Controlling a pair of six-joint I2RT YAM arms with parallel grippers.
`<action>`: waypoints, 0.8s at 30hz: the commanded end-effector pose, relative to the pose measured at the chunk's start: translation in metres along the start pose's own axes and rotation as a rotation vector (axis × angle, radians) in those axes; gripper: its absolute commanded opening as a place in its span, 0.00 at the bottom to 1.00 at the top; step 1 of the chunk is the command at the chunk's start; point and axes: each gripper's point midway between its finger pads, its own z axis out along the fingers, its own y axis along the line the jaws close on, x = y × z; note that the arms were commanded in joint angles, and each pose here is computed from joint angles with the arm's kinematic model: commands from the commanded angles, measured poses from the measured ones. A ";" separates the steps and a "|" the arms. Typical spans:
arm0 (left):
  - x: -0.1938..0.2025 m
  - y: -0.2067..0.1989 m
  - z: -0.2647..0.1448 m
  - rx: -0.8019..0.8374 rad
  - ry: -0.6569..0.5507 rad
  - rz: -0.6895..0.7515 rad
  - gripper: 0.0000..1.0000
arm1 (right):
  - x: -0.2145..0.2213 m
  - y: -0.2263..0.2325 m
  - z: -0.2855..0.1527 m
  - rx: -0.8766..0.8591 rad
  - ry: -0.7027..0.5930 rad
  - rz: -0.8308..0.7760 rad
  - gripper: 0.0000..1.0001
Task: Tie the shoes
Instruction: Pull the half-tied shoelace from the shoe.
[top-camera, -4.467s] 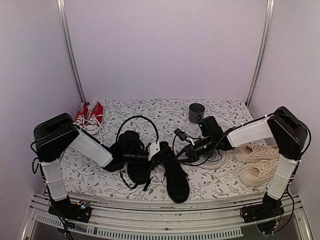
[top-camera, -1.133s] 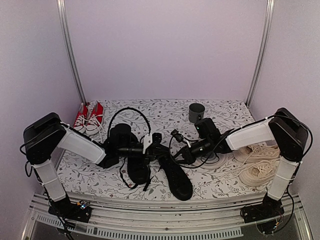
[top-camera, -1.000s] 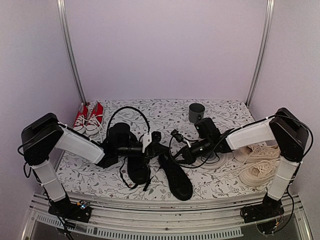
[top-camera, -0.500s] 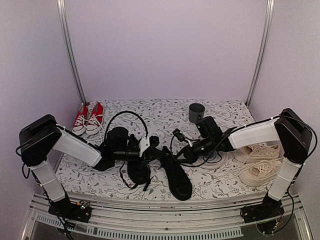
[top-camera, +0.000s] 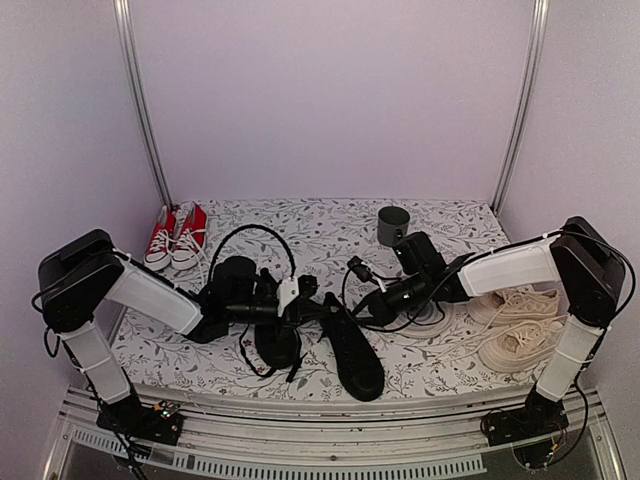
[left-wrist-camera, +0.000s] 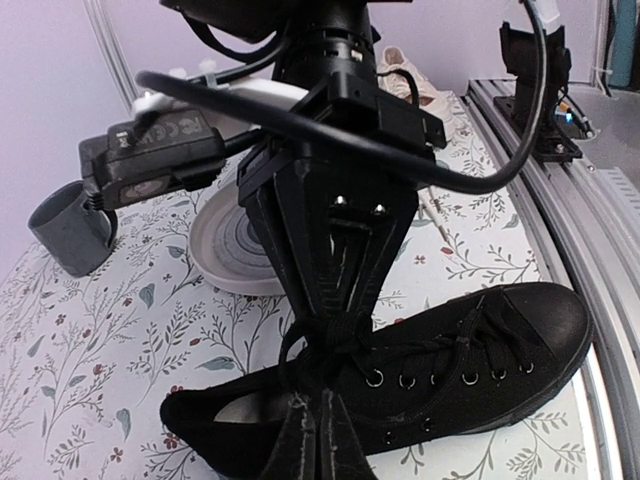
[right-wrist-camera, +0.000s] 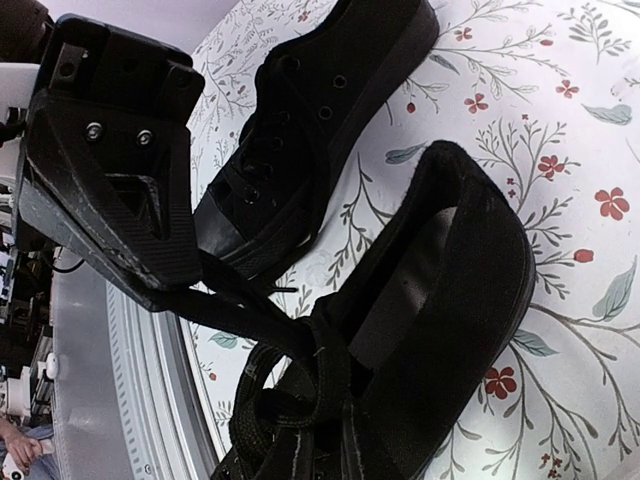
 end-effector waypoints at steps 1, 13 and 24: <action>-0.005 0.003 -0.004 -0.013 -0.009 0.018 0.00 | -0.015 0.013 -0.006 -0.046 -0.036 -0.031 0.14; -0.011 0.007 -0.018 0.168 0.116 0.223 0.56 | -0.013 0.016 -0.005 -0.075 -0.021 -0.055 0.17; 0.022 0.006 -0.006 0.327 0.308 0.391 0.71 | -0.014 0.016 -0.001 -0.089 -0.019 -0.054 0.17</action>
